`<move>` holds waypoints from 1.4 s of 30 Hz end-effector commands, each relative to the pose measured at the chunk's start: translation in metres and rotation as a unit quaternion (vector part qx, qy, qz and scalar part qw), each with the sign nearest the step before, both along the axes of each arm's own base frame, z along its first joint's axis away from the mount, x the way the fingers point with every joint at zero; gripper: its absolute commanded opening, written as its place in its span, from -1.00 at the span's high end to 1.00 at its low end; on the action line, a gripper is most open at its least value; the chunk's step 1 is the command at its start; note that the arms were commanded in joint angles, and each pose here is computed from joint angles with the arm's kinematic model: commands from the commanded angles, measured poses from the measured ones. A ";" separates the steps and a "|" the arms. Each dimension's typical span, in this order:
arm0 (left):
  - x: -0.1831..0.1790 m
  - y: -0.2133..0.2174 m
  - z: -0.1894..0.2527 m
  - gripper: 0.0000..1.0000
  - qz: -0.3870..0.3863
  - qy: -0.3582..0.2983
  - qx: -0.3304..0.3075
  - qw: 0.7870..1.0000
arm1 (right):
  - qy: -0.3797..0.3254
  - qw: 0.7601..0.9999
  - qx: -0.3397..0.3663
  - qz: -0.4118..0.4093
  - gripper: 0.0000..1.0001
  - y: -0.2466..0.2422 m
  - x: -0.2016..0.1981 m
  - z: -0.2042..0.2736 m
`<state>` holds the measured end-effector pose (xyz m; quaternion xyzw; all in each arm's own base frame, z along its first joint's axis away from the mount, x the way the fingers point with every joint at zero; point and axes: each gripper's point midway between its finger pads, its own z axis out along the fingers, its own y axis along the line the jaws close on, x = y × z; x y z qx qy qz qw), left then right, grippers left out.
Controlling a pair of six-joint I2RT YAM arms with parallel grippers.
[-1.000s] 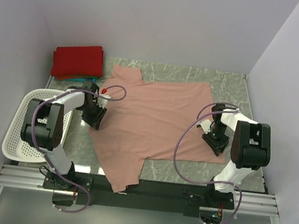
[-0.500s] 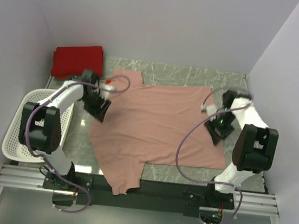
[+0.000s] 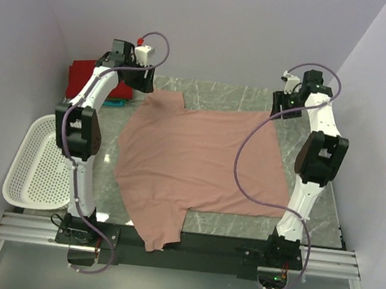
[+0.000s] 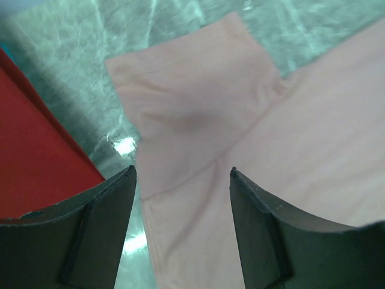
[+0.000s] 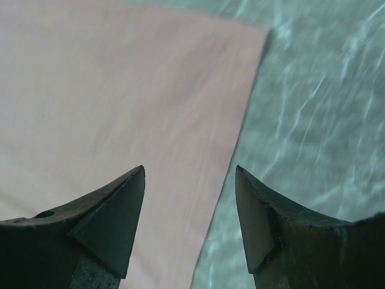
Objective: Fold and stack the t-shirts
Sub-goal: Fold the tshirt
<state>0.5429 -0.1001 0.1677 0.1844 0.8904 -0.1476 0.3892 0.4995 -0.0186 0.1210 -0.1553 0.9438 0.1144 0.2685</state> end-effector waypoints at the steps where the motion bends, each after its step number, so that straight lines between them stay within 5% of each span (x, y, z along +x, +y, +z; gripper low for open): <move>1: 0.027 0.005 0.012 -0.38 0.033 -0.021 -0.020 0.999 | -0.093 0.992 0.010 -0.082 -0.37 -0.012 0.063 0.019; 11: 0.022 0.011 -0.022 -0.38 0.039 0.006 -0.006 0.999 | -0.118 0.981 0.006 -0.151 -0.38 -0.023 0.125 -0.013; 19: 0.017 0.015 -0.037 -0.37 0.039 0.030 0.000 0.999 | -0.091 0.991 -0.074 -0.068 -0.33 -0.007 0.105 -0.034; 26: 0.010 0.018 -0.042 -0.36 0.037 0.037 0.007 0.999 | -0.064 0.985 -0.156 -0.029 -0.51 -0.020 0.099 -0.067; 37: 0.004 0.024 -0.047 -0.33 0.040 0.047 0.013 0.998 | -0.052 0.982 -0.178 0.017 -0.53 -0.007 0.101 -0.085; 42: 0.005 0.025 -0.045 -0.32 0.045 0.046 0.007 0.998 | -0.034 0.980 -0.190 0.050 -0.19 -0.001 0.095 -0.095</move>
